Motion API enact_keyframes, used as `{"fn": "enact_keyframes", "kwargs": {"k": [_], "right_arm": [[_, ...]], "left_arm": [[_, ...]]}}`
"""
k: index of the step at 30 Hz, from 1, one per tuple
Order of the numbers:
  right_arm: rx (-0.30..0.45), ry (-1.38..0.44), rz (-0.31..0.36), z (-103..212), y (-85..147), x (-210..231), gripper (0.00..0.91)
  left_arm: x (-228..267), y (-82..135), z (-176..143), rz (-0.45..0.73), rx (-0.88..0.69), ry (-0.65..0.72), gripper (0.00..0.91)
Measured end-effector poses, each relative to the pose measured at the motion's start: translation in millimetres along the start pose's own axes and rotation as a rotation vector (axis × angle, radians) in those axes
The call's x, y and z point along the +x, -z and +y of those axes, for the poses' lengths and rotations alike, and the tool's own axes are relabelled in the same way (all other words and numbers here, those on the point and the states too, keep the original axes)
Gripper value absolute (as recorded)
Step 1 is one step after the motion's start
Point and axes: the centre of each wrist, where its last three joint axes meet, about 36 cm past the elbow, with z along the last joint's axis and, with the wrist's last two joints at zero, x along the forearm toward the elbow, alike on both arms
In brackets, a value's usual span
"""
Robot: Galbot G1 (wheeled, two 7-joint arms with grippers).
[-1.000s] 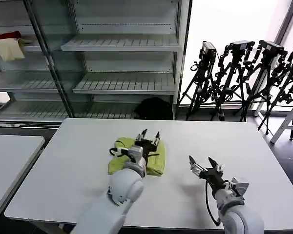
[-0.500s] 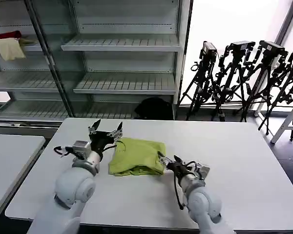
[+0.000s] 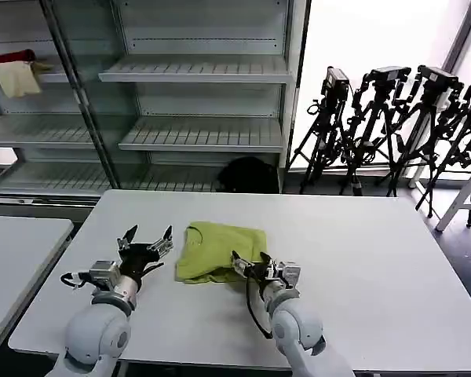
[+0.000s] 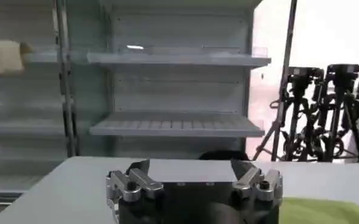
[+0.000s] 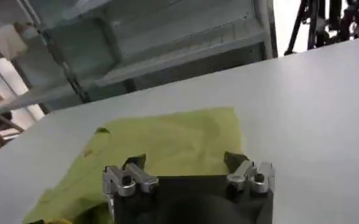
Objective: Fold and organize the clothes.
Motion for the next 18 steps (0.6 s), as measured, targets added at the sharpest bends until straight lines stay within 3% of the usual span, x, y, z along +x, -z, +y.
{"fn": "enact_keyframes", "kwargs": {"k": [18], "right_arm": [[0.277, -0.125, -0.034, -25, -14, 21, 0.907]], "left_arm": [[6, -16, 6, 0.011, 0.031, 0.027, 0.907]]}}
